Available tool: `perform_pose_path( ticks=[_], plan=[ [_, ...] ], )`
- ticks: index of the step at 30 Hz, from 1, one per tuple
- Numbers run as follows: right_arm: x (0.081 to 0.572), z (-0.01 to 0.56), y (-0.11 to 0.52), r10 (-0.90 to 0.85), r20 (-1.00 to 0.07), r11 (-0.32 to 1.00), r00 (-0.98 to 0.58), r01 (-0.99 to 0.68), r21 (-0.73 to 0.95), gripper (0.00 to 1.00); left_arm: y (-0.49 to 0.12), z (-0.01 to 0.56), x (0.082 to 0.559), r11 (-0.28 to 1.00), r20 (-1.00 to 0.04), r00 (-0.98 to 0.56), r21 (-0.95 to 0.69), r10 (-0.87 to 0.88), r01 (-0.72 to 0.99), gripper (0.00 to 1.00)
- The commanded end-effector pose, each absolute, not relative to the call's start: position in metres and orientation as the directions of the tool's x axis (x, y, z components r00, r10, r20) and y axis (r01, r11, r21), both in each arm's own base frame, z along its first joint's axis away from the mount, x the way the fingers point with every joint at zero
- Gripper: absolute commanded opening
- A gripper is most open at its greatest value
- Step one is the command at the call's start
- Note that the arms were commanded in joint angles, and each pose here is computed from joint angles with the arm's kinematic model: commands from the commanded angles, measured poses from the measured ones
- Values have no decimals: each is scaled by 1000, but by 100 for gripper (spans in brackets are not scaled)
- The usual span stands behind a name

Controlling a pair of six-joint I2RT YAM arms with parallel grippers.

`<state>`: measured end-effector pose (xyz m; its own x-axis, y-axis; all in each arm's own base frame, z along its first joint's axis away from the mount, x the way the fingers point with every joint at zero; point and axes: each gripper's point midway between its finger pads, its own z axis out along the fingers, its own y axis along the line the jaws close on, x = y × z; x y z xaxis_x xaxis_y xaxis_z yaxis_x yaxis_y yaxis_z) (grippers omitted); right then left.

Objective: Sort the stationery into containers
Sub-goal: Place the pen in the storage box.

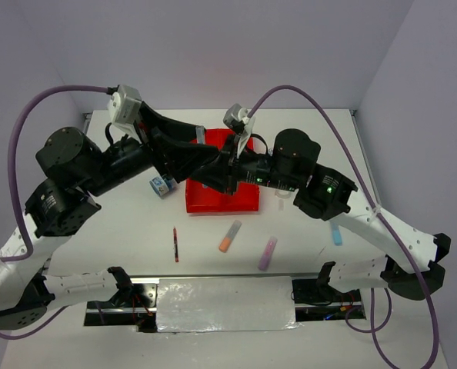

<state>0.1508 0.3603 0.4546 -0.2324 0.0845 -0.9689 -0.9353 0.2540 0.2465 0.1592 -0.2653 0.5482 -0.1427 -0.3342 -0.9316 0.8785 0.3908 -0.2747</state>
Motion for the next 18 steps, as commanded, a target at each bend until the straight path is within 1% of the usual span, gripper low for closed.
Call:
perform_pose_path(
  ticks=[1, 3, 4, 6, 8, 11, 12, 14, 17, 18],
  plan=[
    [145, 464, 360, 92, -970, 238, -223, -941, 239, 0, -252, 579, 162, 438, -924, -50, -227, -379, 870, 71],
    [144, 462, 362, 85, -971, 231, -225, -943, 239, 0, -251, 579, 168, 464, -925, -44, -229, -377, 856, 69],
    [143, 464, 362, 86, -971, 231, -223, -944, 237, 0, -252, 579, 170, 471, -927, -41, -228, -374, 852, 63],
    [144, 462, 363, 81, -971, 233, -224, -943, 237, 0, -252, 578, 175, 489, -930, -40, -229, -366, 841, 58],
    [145, 463, 362, 86, -971, 238, -223, -942, 237, 0, -253, 574, 178, 498, -934, -45, -230, -356, 836, 56],
    [145, 463, 362, 85, -972, 240, -221, -942, 235, 0, -254, 566, 183, 519, -940, -53, -232, -338, 823, 48],
    [145, 462, 362, 83, -972, 240, -221, -942, 235, 0, -254, 563, 184, 526, -941, -56, -235, -334, 818, 43],
    [146, 463, 362, 83, -972, 242, -220, -942, 234, 0, -254, 561, 185, 527, -943, -57, -234, -329, 817, 36],
    [148, 461, 362, 81, -972, 256, -219, -938, 233, 0, -256, 557, 183, 514, -944, -68, -235, -322, 825, 31],
    [149, 460, 362, 78, -972, 258, -221, -937, 234, 0, -256, 555, 183, 514, -944, -72, -238, -322, 824, 28]
  ],
)
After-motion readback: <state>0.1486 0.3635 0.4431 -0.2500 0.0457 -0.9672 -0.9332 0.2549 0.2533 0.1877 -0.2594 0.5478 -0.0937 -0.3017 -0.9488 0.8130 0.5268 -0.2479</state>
